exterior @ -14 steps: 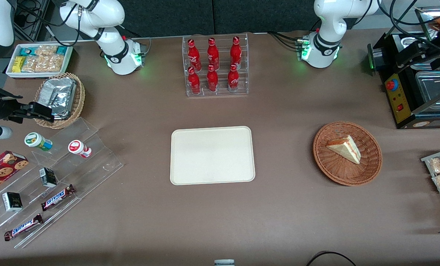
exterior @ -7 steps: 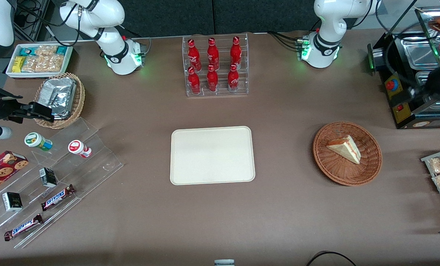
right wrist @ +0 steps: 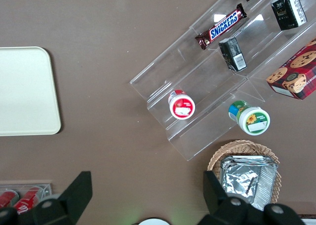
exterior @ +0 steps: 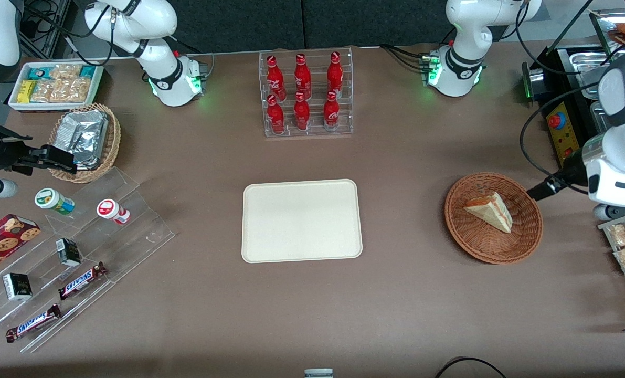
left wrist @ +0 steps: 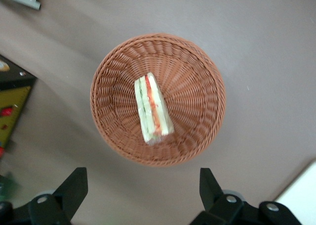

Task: Place sandwich from basket to tray
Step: 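Lower the open left gripper around the wrapped sandwich and close it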

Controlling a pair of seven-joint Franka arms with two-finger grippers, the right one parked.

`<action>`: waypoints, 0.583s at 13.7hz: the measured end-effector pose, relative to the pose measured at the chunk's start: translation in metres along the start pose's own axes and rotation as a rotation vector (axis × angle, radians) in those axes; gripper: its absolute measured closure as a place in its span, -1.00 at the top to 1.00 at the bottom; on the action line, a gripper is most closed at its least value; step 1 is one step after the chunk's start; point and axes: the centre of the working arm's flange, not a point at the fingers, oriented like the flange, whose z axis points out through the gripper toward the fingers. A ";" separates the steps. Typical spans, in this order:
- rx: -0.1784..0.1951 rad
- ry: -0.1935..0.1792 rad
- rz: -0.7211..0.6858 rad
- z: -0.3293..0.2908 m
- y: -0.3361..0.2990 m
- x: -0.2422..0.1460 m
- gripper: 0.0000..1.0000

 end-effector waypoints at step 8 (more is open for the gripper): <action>-0.077 0.078 -0.215 0.138 -0.007 -0.011 1.00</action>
